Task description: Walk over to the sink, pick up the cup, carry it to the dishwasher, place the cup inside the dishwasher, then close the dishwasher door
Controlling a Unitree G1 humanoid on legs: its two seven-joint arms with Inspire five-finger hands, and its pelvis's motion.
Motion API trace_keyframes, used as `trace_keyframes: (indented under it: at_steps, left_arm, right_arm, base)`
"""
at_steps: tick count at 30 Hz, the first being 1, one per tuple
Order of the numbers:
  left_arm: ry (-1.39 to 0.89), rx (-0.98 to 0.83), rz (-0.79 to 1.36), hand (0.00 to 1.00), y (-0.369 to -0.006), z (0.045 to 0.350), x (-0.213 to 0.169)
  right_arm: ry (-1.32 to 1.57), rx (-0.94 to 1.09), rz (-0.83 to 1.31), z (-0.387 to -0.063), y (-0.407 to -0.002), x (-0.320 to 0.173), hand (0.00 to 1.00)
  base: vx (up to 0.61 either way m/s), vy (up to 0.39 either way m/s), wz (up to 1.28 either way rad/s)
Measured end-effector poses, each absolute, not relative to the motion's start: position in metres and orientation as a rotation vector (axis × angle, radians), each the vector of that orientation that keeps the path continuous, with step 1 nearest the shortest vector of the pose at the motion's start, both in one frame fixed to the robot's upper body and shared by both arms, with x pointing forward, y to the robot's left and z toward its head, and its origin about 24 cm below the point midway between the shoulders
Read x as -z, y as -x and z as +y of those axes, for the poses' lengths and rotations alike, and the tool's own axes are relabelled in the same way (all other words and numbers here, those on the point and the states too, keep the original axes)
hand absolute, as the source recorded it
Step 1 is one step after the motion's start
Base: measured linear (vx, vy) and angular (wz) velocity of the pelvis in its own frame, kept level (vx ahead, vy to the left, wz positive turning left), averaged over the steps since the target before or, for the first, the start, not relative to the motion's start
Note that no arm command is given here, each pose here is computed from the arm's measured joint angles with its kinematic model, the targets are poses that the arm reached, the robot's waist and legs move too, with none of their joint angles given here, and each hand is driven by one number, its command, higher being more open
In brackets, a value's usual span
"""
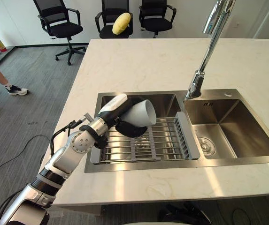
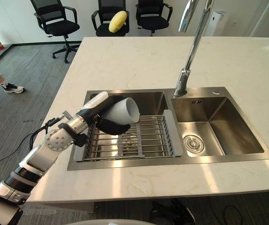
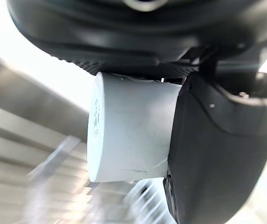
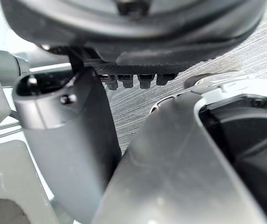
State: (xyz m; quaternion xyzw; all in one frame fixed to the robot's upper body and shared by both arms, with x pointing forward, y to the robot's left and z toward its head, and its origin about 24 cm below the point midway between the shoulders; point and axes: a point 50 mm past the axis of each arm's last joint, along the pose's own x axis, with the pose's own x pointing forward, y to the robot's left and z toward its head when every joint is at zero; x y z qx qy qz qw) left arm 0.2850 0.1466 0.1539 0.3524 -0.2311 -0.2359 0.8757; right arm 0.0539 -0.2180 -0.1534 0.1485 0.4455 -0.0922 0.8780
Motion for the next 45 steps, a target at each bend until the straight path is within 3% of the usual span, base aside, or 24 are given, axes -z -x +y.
trace_keyframes:
  at_steps: [7, 17, 31, 42, 45]
  left_arm:
    - [-0.514, 0.416, -0.571, 0.0, -0.262, 0.147, -0.153]
    - [0.012, 0.296, -0.382, 0.0, -0.227, 0.148, -0.096]
    - [0.172, 0.263, -0.329, 0.0, -0.203, 0.153, -0.075]
    - [0.244, 0.278, -0.482, 0.0, -0.197, 0.141, -0.101]
    - [0.303, 0.223, -0.518, 0.0, -0.196, 0.144, -0.106]
  right_arm:
    - [-0.313, 0.201, 0.943, -0.216, -0.05, 0.155, 1.0]
    - [-0.299, 0.206, 0.918, -0.211, -0.049, 0.155, 1.0]
    - [-0.259, 0.136, 0.852, -0.204, -0.062, 0.147, 1.0]
    - [-0.217, 0.055, 0.793, -0.193, -0.075, 0.139, 1.0]
    - [-0.193, 0.054, 0.723, -0.201, -0.099, 0.132, 1.0]
  base:
    - [-0.02, -0.003, 0.05]
    - [-0.01, 0.001, 0.01]
    - [0.0, -0.001, 0.01]
    - [-0.06, 0.002, 0.26]
    - [-0.05, -0.085, 0.16]
